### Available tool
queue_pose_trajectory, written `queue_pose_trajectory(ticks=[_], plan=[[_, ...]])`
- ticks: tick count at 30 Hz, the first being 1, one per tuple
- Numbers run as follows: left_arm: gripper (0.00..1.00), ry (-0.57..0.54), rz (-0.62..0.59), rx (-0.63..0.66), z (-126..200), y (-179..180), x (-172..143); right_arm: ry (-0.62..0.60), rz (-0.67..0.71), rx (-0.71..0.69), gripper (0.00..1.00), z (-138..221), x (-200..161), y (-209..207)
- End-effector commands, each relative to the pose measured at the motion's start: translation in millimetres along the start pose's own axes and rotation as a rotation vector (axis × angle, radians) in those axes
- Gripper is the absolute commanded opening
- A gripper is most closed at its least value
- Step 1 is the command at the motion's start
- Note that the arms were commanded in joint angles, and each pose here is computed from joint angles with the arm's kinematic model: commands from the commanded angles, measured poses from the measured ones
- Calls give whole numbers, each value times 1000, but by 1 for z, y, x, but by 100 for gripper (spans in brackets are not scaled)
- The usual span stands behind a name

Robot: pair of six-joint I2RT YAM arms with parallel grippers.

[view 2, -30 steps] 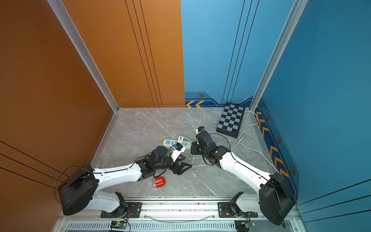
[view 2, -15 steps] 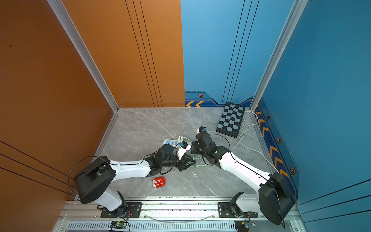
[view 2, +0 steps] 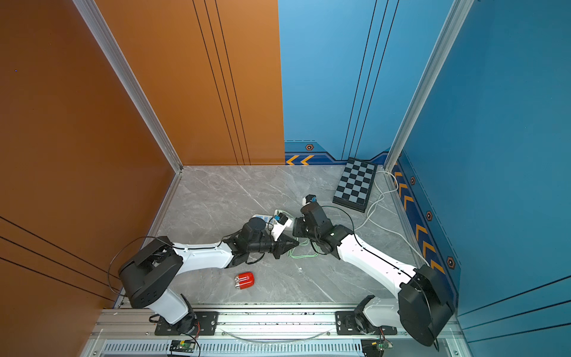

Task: Charge the electric shaver
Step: Pick up the charging cable from the center of the board.

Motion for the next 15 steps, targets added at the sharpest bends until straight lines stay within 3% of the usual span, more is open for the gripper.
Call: queue_pose_trajectory(ticks=[1,5,11,15], plan=[[0,-24,-5,-35,-2,1,10,22,-1,4,0,-3,-7,-1],[0,-22,2,-27,-2,3,9,22,5,7,2,-1,-7,-2],[0,-27,5,1,3,7,8,11,-5,12,42,7,-5,-9],[0,-31,11,23,7,10,5,10,-24,33,48,17,-6,-15]])
Point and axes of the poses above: each gripper's point midway between its finger pads, its own z axis back along the fingers, its own y axis along the line the jaws close on, x = y × z, the point moved 7 cm from there along z, back along the fingers, and after that the axes turned 13 degrees about -z, right-handed, at the moved point
